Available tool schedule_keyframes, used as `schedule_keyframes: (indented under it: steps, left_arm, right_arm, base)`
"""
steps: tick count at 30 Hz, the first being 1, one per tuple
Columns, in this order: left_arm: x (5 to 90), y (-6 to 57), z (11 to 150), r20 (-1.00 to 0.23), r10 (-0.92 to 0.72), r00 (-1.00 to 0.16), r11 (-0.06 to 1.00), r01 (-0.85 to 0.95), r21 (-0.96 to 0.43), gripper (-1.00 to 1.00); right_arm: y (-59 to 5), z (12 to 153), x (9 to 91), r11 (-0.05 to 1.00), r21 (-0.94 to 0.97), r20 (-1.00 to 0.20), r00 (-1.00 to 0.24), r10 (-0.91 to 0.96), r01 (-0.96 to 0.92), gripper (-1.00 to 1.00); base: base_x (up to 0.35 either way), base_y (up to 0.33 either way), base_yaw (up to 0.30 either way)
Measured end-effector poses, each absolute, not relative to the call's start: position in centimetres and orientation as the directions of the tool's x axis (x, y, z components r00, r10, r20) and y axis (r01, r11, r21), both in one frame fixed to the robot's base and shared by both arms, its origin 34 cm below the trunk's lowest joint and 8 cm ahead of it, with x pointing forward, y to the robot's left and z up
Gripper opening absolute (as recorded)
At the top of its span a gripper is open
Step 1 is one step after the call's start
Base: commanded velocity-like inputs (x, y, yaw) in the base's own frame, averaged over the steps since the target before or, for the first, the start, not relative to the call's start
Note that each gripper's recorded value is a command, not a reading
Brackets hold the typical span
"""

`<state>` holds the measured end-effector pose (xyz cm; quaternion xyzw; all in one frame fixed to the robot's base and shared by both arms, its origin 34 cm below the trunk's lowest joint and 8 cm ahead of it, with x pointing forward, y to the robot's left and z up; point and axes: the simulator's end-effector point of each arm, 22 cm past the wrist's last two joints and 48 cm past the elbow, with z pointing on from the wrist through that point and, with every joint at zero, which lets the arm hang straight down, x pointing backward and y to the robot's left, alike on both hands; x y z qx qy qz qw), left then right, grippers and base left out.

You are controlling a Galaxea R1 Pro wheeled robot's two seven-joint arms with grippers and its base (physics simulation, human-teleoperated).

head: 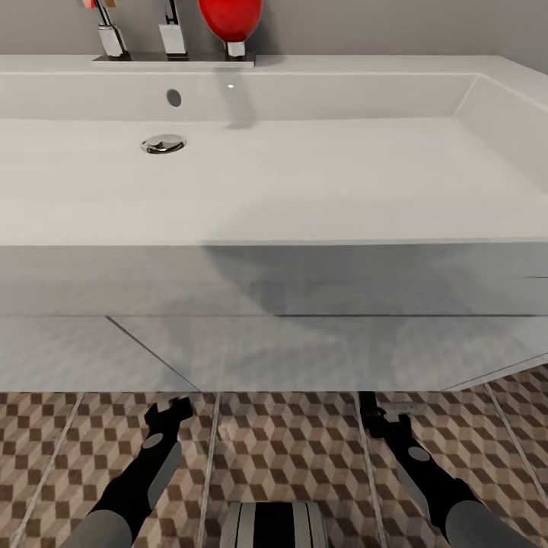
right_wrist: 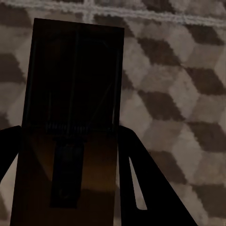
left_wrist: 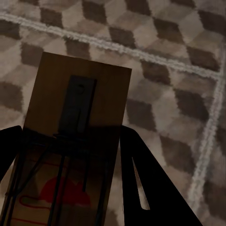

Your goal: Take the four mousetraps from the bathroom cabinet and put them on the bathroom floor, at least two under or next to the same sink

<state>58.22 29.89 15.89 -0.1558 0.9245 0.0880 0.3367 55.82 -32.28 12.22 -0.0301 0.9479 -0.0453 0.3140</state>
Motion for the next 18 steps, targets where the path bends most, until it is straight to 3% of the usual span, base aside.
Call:
schedule_keyframes:
  steps: [18]
  left_arm:
    - [56.7, 29.8, 13.6, -0.622, -0.231, -0.748, 0.935, -0.348, 0.071, -1.00]
  right_arm:
    - [-32.3, 10.0, 54.1, 0.994, -0.103, -0.555, -0.827, -0.084, -0.032, -1.00]
  base:
    - [0.000, 0.000, 0.000]
